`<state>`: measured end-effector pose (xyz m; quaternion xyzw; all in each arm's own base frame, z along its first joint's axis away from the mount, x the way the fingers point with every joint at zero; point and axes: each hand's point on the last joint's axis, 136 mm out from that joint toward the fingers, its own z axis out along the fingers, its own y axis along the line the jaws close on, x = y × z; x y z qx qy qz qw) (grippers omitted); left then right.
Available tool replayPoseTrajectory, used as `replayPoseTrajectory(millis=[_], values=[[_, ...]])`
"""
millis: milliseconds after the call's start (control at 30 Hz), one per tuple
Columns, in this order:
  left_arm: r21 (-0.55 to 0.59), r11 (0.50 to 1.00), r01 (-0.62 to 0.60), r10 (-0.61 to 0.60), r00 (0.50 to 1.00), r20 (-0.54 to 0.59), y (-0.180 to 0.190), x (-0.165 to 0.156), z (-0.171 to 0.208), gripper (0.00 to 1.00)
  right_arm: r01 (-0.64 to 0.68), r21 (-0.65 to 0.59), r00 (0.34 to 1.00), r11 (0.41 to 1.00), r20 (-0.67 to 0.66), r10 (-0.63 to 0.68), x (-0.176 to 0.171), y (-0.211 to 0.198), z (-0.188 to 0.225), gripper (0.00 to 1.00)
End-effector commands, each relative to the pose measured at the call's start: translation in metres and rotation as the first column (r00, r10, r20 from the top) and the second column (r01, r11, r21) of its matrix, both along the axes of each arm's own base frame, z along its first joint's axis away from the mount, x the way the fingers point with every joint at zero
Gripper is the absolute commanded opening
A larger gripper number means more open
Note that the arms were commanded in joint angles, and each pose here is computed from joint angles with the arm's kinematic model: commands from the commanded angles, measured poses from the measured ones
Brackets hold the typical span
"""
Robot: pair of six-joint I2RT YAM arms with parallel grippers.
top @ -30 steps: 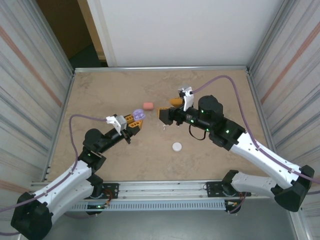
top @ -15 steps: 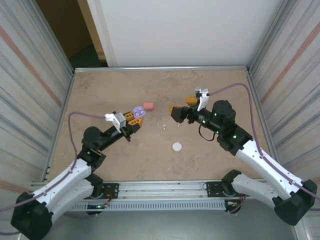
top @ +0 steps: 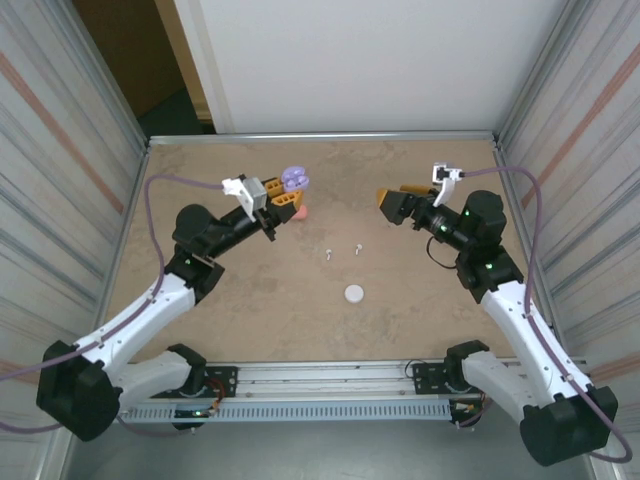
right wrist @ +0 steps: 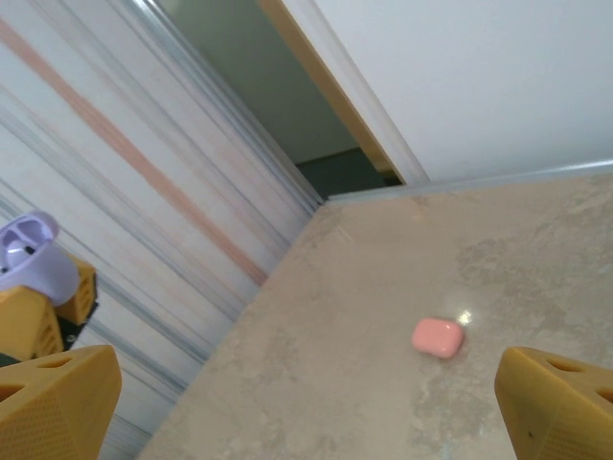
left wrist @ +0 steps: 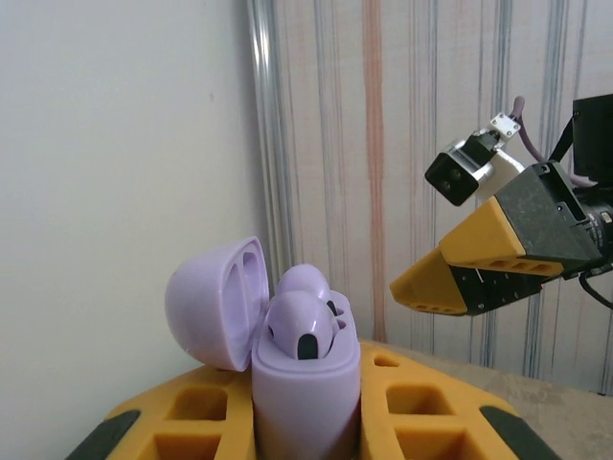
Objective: Insert wireless bluetooth earbuds into charging case
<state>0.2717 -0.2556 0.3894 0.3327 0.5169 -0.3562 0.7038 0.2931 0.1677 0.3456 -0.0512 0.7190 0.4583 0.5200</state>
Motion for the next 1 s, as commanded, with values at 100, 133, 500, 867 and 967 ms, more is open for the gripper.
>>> replayPoseTrajectory(millis=[100,133,500,867,967], values=[[-0.019,0.979,0.203,-0.201,0.977,0.073,-0.024,-0.01,0.037,0.0,-0.174,0.092,0.984,0.98,0.048,0.17,-0.028,0.01,0.04,0.99],[-0.025,0.972,0.233,-0.231,0.971,0.066,-0.027,-0.011,0.035,0.0,-0.188,0.097,0.982,0.977,0.047,0.184,-0.03,0.011,0.043,0.99],[-0.041,0.921,0.387,-0.387,0.922,0.018,-0.037,-0.015,-0.001,0.0,-0.284,0.102,0.959,0.953,0.045,0.281,-0.045,0.039,0.045,0.99],[-0.024,0.877,0.479,-0.479,0.878,0.014,-0.044,-0.021,-0.023,0.0,-0.399,0.083,0.917,0.913,0.032,0.397,-0.048,0.083,0.046,0.99],[-0.022,0.871,0.49,-0.49,0.872,0.012,-0.045,-0.022,-0.024,0.0,-0.411,0.083,0.911,0.908,0.015,0.412,-0.045,0.089,0.045,0.99]])
